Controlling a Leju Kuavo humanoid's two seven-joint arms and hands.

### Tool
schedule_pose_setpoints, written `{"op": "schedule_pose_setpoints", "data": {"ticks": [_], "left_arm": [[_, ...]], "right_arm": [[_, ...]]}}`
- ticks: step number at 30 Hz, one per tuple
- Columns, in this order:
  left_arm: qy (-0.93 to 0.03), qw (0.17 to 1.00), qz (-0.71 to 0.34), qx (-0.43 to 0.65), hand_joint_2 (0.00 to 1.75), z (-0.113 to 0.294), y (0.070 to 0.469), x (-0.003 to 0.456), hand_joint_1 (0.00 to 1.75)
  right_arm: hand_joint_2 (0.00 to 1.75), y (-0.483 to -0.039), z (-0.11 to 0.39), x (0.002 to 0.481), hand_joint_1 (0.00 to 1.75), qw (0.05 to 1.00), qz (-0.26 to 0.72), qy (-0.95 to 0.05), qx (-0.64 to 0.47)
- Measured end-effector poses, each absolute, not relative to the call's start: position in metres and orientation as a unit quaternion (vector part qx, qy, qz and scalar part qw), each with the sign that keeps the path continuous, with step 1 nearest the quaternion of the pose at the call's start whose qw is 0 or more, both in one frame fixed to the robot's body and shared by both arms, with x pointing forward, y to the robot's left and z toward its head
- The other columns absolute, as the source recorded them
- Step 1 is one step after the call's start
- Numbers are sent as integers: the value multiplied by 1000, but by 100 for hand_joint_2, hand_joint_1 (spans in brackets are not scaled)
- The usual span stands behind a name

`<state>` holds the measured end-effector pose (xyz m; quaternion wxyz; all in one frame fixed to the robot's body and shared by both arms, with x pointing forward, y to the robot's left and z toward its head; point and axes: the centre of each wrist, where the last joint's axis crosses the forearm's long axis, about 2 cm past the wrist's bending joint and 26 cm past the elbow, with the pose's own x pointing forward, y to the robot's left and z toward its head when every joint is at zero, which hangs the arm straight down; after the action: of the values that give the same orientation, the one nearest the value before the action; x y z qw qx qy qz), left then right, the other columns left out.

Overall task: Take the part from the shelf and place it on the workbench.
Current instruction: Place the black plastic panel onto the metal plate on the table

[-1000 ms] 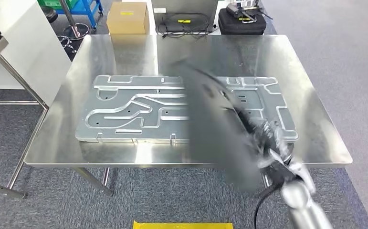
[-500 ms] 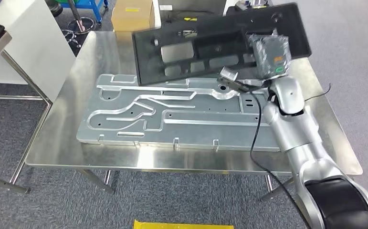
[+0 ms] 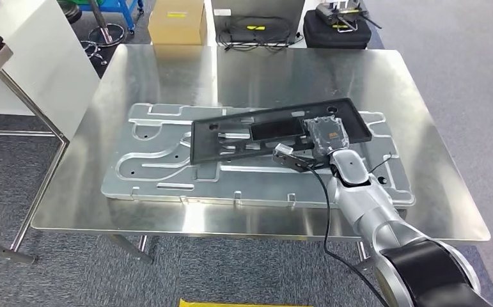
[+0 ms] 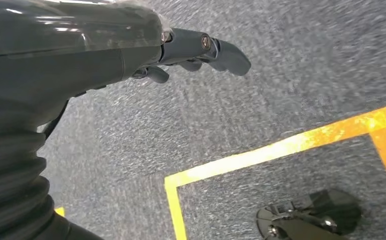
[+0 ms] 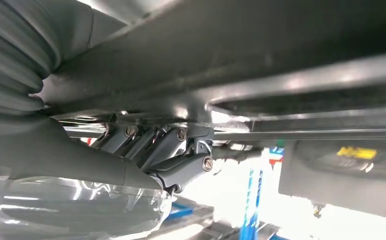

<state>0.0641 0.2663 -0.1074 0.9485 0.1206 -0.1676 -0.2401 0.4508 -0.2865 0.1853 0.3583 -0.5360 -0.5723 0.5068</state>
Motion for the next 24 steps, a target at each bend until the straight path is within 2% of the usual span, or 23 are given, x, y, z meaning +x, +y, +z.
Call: {"op": "schedule_pose_setpoints", "data": {"ticks": [4,8,11,15,24], "left_arm": [[-173,948,-237,121,175,-107,266,64,0],[-177,947,-238,122,175,-108,267,62,0],[-180,945,-241,128,175,-108,267,61,0],[-188,945,-228,139,0,-108,267,61,0],[-143,956,-199,164,0,-108,269,59,0]], "right_arm": [[175,-281,178,449,175,366,519,-570,-521],[0,-279,171,447,0,375,529,-564,-511],[0,-277,172,448,0,375,528,-567,-509],[0,-276,174,449,0,375,527,-570,-507],[0,-271,174,450,0,374,529,-576,-499]]}}
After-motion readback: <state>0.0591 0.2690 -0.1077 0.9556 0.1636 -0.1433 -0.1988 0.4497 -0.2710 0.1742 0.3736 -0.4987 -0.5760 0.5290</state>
